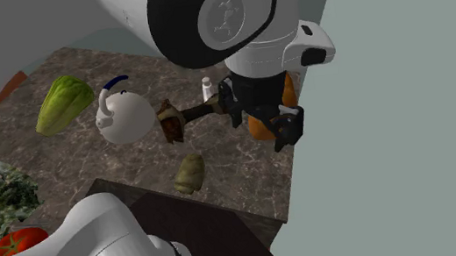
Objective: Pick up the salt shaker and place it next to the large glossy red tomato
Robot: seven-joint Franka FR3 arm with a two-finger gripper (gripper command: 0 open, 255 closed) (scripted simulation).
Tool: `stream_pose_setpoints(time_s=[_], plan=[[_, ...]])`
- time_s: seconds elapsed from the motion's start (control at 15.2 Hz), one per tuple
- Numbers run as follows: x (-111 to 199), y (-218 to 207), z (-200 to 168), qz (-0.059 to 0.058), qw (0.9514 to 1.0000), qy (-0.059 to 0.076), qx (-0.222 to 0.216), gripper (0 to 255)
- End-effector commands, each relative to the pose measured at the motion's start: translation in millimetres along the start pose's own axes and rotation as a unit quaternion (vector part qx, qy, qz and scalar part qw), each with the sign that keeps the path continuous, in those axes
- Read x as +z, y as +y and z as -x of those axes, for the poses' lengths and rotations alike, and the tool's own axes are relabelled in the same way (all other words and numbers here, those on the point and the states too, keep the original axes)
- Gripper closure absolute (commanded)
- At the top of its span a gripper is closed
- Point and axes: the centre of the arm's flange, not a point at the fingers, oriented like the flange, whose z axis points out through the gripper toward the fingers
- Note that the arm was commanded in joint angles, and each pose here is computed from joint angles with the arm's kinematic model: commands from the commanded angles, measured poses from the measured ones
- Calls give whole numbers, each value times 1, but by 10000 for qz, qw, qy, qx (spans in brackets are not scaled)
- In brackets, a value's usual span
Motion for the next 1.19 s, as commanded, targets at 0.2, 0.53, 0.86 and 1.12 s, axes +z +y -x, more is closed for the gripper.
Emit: stream_pose_setpoints(time_s=[0.2,0.53,0.86,1.12], plan=[[15,-31,-17,-45,10000,16,24,0],[39,-83,-45,-120,9999,44,64,0],[62,-135,-74,-196,9997,71,104,0],[80,-176,-97,-256,9995,93,137,0]])
